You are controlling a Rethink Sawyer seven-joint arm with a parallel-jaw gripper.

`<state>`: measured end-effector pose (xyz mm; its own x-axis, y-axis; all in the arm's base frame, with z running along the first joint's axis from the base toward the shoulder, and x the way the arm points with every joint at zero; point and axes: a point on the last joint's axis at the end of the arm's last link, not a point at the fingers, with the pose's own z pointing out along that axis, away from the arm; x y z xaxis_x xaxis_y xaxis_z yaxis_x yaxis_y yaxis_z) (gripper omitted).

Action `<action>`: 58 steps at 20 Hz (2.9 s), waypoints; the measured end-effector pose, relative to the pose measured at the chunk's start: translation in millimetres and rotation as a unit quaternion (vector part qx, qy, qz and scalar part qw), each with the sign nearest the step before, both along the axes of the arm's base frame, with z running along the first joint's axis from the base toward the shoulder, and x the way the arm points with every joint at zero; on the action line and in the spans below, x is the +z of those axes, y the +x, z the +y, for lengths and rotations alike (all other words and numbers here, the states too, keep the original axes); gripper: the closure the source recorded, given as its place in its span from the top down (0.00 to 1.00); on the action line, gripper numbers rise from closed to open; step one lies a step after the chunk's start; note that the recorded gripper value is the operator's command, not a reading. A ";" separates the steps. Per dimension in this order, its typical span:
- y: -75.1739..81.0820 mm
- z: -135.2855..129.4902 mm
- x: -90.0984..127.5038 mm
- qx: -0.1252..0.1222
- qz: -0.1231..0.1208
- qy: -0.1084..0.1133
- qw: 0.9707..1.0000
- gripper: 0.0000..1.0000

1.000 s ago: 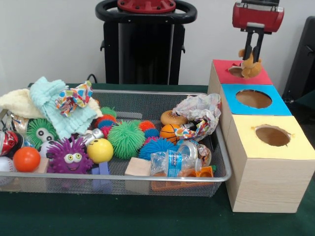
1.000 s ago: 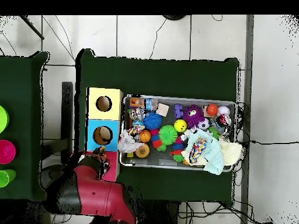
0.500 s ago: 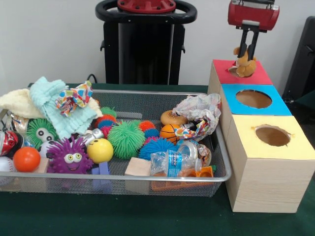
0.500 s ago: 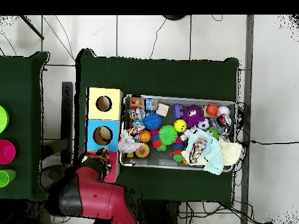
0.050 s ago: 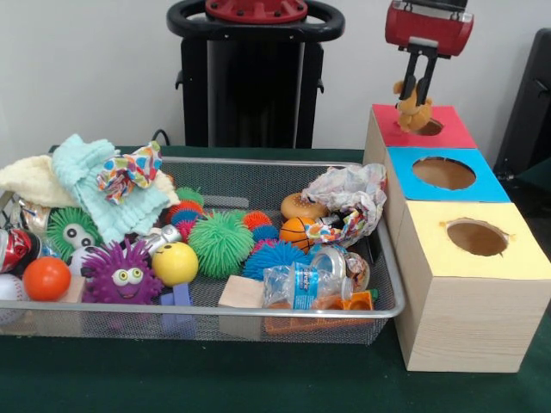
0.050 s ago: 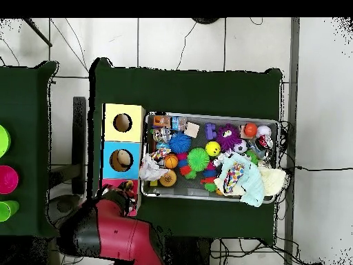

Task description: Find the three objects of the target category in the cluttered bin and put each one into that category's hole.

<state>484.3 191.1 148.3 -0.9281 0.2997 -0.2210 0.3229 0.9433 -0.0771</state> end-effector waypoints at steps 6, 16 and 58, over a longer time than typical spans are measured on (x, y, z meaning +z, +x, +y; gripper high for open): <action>-2.5 -0.7 -1.5 -0.002 0.009 0.000 1.000 0.00; -2.2 -1.5 -1.4 -0.002 0.009 0.000 1.000 0.00; -19.8 32.1 -16.3 0.006 0.040 0.041 0.998 0.00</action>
